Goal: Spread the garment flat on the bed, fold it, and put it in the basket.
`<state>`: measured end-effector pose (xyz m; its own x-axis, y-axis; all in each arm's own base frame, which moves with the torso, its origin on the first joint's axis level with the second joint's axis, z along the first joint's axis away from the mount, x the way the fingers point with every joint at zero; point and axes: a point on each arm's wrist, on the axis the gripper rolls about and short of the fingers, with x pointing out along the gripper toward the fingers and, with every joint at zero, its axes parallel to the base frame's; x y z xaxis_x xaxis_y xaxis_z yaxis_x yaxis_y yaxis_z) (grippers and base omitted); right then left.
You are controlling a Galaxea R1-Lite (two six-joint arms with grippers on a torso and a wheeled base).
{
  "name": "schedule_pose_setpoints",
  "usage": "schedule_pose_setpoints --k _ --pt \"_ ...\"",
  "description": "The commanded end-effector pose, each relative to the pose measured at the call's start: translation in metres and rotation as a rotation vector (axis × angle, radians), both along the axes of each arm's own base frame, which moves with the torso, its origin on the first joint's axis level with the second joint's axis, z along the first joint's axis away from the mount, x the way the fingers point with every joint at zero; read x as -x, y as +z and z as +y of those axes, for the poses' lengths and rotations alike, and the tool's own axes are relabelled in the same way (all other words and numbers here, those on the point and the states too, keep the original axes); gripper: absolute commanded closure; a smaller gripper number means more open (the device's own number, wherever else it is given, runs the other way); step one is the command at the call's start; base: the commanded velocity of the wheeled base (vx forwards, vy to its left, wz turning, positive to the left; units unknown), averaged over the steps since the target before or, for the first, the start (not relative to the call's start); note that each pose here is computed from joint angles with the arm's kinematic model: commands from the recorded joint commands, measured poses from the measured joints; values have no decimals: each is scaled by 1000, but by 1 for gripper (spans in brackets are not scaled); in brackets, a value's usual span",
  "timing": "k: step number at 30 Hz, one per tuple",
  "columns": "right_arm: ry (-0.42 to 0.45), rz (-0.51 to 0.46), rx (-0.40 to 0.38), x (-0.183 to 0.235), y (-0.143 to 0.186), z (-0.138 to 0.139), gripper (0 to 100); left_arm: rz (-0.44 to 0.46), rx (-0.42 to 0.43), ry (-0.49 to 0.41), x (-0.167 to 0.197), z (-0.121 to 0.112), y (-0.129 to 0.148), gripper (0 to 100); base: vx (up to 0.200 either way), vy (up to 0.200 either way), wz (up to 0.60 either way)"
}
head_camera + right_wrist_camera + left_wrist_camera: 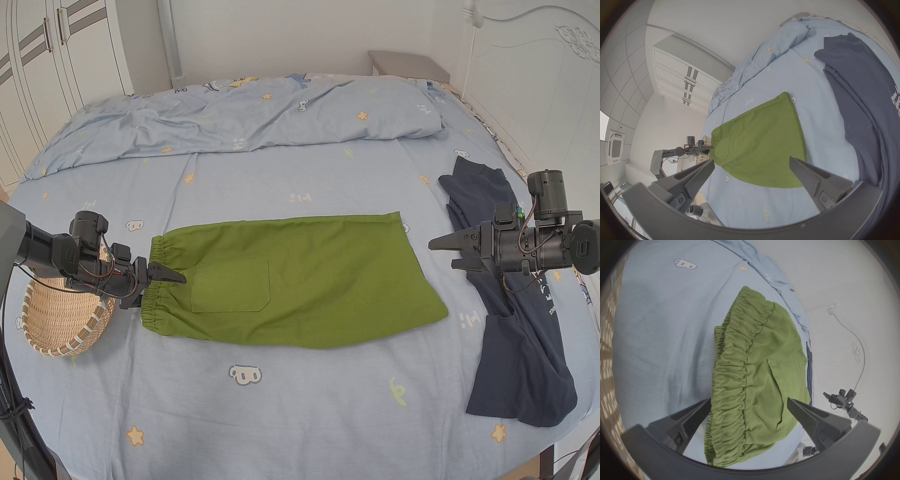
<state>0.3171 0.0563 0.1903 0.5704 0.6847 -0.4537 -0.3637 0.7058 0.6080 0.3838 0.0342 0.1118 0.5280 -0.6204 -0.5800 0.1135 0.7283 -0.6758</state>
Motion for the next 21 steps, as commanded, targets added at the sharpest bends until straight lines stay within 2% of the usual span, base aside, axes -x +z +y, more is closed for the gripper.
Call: schedule_pose_setpoints --k 1,9,10,17,21 --pt "-1 1 0 0 0 0 0 17 14 0 -4 0 -7 0 0 0 0" --pt "-9 1 0 -1 0 -3 0 30 16 6 -9 3 -14 0 0 0 0" --pt "-15 1 0 -2 -1 -5 0 30 16 7 -9 3 -14 100 0 0 0" --pt "-35 14 0 -7 -4 -12 0 21 15 7 -8 3 -10 100 0 0 0" --pt "-46 58 6 -16 -20 -17 0 21 15 7 -7 3 -8 100 0 0 0"
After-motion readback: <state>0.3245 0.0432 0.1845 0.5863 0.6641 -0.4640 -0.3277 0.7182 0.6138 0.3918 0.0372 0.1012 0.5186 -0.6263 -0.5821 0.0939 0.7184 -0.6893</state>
